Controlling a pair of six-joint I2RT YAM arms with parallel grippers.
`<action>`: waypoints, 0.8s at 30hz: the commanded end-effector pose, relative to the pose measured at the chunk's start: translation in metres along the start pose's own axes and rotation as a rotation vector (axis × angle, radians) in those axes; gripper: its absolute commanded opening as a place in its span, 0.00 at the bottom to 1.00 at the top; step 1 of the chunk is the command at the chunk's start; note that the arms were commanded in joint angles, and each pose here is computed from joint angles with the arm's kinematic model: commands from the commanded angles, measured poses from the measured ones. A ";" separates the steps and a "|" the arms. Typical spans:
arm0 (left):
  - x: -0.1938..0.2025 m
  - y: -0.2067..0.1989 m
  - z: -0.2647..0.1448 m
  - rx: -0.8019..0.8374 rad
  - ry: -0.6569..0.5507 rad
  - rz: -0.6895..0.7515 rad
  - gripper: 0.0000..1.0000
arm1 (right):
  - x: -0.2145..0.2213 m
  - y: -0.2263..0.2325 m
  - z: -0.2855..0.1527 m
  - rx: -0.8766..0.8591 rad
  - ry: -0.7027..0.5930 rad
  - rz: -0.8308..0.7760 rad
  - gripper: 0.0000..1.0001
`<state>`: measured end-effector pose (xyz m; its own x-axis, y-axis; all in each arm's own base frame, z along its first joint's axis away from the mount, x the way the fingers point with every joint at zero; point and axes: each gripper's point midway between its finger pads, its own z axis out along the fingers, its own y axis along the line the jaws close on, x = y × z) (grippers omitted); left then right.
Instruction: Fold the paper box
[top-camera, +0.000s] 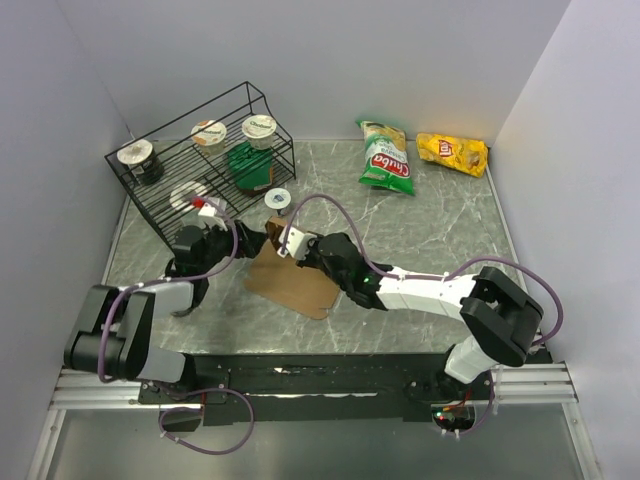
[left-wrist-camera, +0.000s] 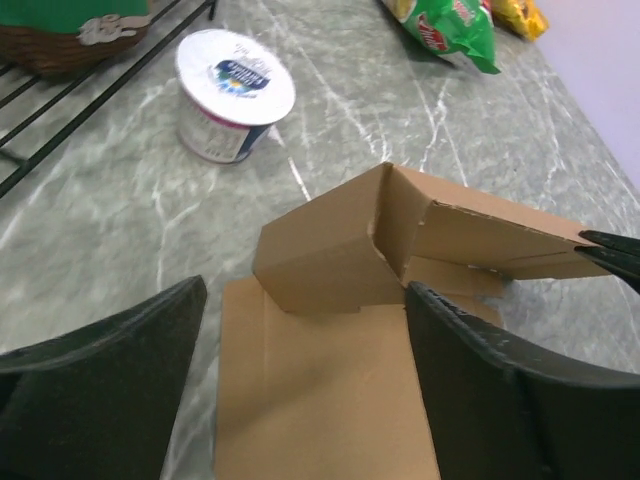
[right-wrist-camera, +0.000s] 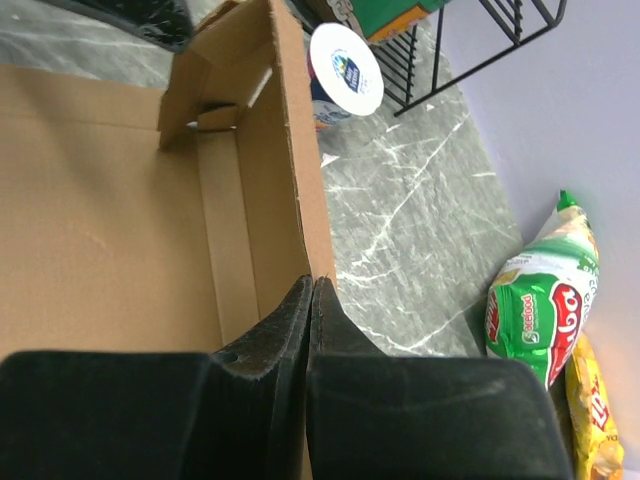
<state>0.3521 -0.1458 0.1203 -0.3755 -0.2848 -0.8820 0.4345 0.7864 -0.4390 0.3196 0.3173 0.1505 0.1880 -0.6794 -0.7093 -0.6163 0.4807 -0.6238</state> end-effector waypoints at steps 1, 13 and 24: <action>-0.014 0.006 0.015 0.002 -0.036 0.055 0.81 | 0.032 0.023 0.000 -0.096 0.106 0.009 0.00; -0.022 -0.015 0.017 0.121 -0.084 0.018 0.78 | 0.046 0.022 0.007 -0.081 0.155 -0.011 0.00; -0.064 -0.034 0.037 0.183 -0.126 -0.171 0.90 | 0.053 0.025 0.008 -0.085 0.179 -0.025 0.00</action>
<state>0.3722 -0.1681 0.1533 -0.3681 -0.4152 -0.8319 0.4994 0.6664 -0.5536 0.3353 0.3108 0.1486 0.1615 -0.7004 -0.6953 -0.5807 0.5022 -0.6408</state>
